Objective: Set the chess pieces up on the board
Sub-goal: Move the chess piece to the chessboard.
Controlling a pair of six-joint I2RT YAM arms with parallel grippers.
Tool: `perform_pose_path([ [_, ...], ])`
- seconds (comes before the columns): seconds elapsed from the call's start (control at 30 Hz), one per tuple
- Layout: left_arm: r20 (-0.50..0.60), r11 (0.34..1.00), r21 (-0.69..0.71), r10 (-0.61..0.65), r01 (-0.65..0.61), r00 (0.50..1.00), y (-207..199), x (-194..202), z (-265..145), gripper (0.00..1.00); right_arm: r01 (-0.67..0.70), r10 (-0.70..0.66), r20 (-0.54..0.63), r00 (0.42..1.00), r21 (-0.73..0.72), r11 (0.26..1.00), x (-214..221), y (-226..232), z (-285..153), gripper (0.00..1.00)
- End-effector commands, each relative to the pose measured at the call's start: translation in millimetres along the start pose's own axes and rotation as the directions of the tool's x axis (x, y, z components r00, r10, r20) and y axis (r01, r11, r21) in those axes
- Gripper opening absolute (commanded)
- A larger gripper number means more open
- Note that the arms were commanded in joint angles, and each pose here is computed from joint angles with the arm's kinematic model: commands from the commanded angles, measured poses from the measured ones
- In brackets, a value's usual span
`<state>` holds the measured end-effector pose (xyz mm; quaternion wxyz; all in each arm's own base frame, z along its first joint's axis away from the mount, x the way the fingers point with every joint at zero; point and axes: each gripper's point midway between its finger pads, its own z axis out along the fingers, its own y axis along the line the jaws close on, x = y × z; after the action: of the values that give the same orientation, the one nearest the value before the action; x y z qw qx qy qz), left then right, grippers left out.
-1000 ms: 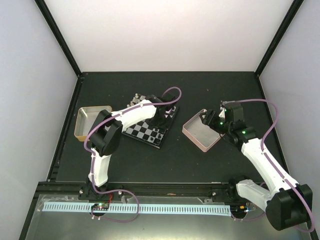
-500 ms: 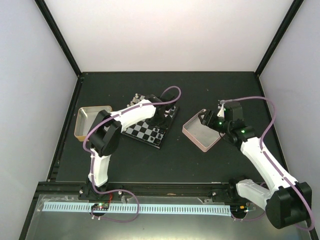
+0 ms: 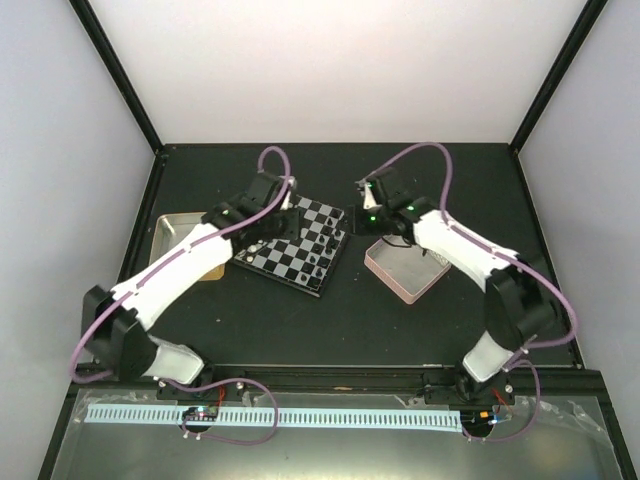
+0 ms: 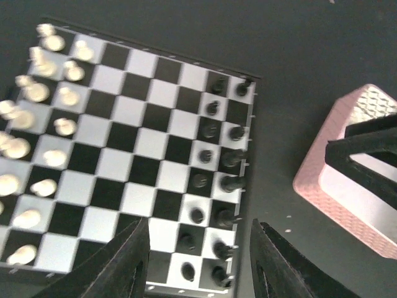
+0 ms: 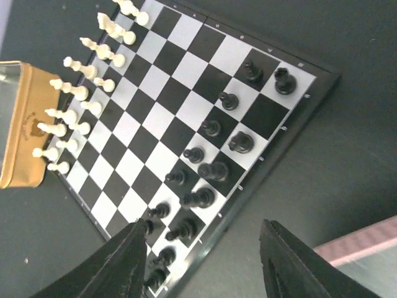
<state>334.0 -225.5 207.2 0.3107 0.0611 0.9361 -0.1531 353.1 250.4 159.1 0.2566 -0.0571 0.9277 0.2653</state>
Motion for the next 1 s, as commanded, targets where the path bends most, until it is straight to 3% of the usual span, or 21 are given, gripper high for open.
perform_pose_path([
  [0.0,0.163,0.997,-0.030,-0.059,0.065,0.985,28.8,-12.2,-20.6,0.47,0.026,-0.020,-0.047,0.999,0.135,0.990,-2.0,-6.4,35.2,0.47],
  [0.2,0.306,0.993,-0.041,-0.093,0.111,0.948,56.9,-7.4,-47.1,0.51,0.042,-0.021,-0.081,0.996,0.272,0.961,1.0,-17.9,71.8,0.43],
  [0.3,0.327,0.991,-0.051,-0.098,0.122,0.940,65.5,-2.3,-52.2,0.52,0.045,-0.017,-0.097,0.995,0.292,0.955,0.3,-19.5,86.0,0.39],
  [0.8,0.315,0.991,-0.059,-0.096,0.120,0.944,70.8,0.6,-54.1,0.53,0.051,-0.005,-0.147,0.989,0.310,0.949,8.1,-23.8,117.1,0.22],
  [0.97,0.308,0.990,-0.059,-0.100,0.124,0.946,71.5,2.9,-52.8,0.53,0.070,-0.019,-0.172,0.985,0.293,0.954,12.8,-20.5,120.6,0.23],
])
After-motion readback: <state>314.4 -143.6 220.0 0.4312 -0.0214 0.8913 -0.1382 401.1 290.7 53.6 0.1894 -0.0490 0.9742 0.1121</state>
